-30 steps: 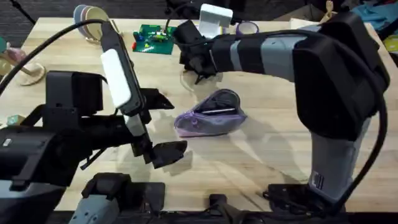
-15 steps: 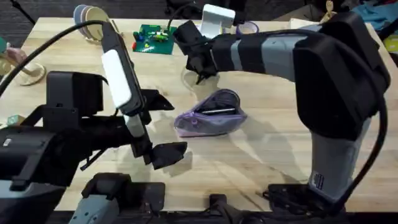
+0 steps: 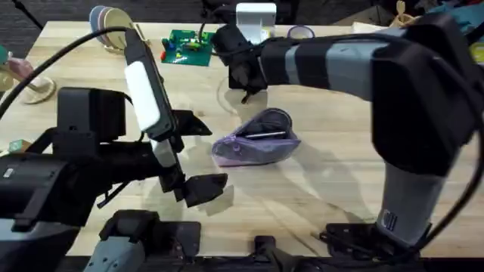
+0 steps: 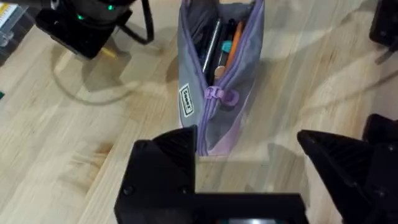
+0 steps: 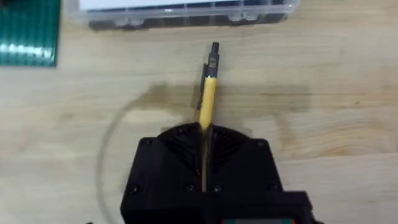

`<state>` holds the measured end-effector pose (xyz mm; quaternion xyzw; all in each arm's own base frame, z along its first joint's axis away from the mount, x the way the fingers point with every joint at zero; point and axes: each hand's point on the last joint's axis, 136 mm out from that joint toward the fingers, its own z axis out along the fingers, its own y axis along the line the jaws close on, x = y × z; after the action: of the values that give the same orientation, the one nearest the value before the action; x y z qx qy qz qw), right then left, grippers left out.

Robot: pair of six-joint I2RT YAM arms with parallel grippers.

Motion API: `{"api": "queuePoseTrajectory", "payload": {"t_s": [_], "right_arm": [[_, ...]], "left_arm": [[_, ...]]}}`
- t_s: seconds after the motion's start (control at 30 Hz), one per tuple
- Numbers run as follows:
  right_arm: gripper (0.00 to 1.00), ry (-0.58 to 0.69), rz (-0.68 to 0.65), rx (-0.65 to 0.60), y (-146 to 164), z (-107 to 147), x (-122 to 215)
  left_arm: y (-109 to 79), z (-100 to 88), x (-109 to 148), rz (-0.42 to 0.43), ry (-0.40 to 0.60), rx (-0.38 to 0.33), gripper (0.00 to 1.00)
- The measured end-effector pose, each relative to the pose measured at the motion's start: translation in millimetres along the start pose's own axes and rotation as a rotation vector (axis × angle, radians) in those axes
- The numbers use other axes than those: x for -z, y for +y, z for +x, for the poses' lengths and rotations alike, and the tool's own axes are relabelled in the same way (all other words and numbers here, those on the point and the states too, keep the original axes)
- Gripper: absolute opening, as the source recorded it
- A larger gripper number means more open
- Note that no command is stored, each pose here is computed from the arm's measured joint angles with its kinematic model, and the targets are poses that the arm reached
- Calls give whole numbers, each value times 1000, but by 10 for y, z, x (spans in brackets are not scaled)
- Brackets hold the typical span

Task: Unzip the bag, pick up the pens from the table one at a time and place them inside, then zip the bag closed.

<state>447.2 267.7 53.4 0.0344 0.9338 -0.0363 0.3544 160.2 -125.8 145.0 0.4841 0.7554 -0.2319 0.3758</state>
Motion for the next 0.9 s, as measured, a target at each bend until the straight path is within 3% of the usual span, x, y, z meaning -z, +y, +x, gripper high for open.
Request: {"api": "queuePoseTrajectory", "payload": {"t_s": [0.17,0.2,0.37,0.67,0.9], "right_arm": [[32,-34,-26,85,-67,-255,369],[32,-80,-52,118,-122,-486,677],[32,-133,-69,240,-219,-710,1021],[33,-87,-48,491,-454,-656,1330],[33,-35,-186,649,-607,-556,1800]], "left_arm": [[0,0,0,0,0,0,993],[0,0,0,0,0,0,994],[0,-1,0,0,0,0,993],[1,-1,0,0,-1,0,993],[1,-1,0,0,-1,-1,993]]}}
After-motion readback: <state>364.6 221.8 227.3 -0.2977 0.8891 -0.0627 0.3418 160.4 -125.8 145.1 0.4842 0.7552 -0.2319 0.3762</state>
